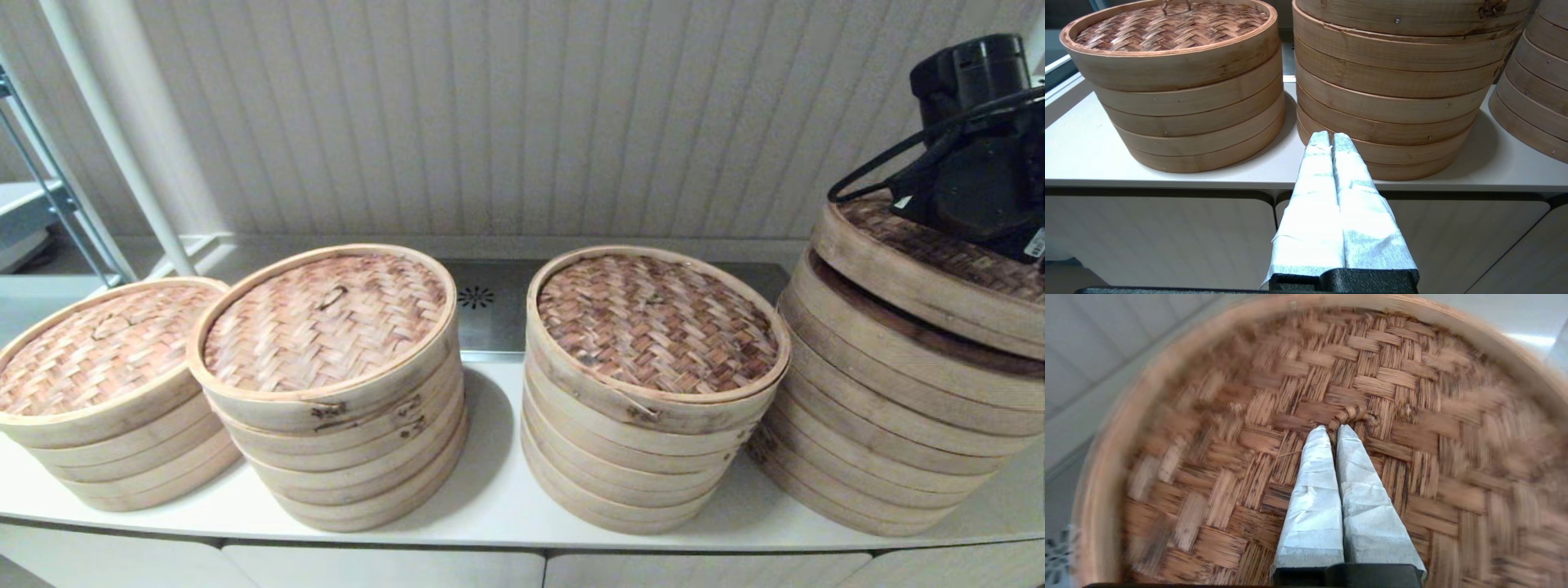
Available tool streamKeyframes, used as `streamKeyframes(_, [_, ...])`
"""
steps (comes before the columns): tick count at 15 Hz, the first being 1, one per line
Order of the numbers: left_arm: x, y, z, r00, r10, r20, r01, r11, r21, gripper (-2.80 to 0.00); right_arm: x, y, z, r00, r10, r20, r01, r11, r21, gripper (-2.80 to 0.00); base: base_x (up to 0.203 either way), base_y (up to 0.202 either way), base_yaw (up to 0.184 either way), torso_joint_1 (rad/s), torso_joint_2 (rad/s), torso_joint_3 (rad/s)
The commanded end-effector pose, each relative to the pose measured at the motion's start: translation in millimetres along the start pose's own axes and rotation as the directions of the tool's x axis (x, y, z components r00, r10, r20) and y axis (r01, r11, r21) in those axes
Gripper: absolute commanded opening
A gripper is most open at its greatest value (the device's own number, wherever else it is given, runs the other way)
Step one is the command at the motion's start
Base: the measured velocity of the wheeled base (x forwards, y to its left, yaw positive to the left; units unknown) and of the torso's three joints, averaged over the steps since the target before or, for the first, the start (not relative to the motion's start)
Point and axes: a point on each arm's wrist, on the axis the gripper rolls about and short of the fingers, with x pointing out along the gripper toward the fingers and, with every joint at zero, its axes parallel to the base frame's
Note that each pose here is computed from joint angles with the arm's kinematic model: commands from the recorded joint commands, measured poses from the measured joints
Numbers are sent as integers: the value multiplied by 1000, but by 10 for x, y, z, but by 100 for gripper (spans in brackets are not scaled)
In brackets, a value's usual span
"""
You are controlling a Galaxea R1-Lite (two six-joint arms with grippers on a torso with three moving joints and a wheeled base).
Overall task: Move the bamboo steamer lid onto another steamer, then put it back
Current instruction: Pick up the steamer
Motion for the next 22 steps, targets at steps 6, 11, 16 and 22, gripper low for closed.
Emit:
streamKeyframes(6, [17,-1,-81,1000,-1,-27,1,1000,0,-280,-65,-16,54,1000,6,13,-6,1000,1,-280,0,0,0,0,0,0])
streamKeyframes(11, [16,-1,-81,1000,-1,-27,1,1000,0,-280,-141,36,69,999,32,20,-32,999,3,-280,0,0,0,0,0,0])
streamKeyframes(16, [17,-1,-81,1000,-1,-27,1,1000,0,-280,-226,89,87,998,60,27,-60,998,-3,-280,0,0,0,0,0,0])
streamKeyframes(22, [17,-1,-81,1000,-1,-27,1,1000,0,-280,-330,172,-8,996,92,17,-91,995,-27,-280,0,0,0,0,0,0])
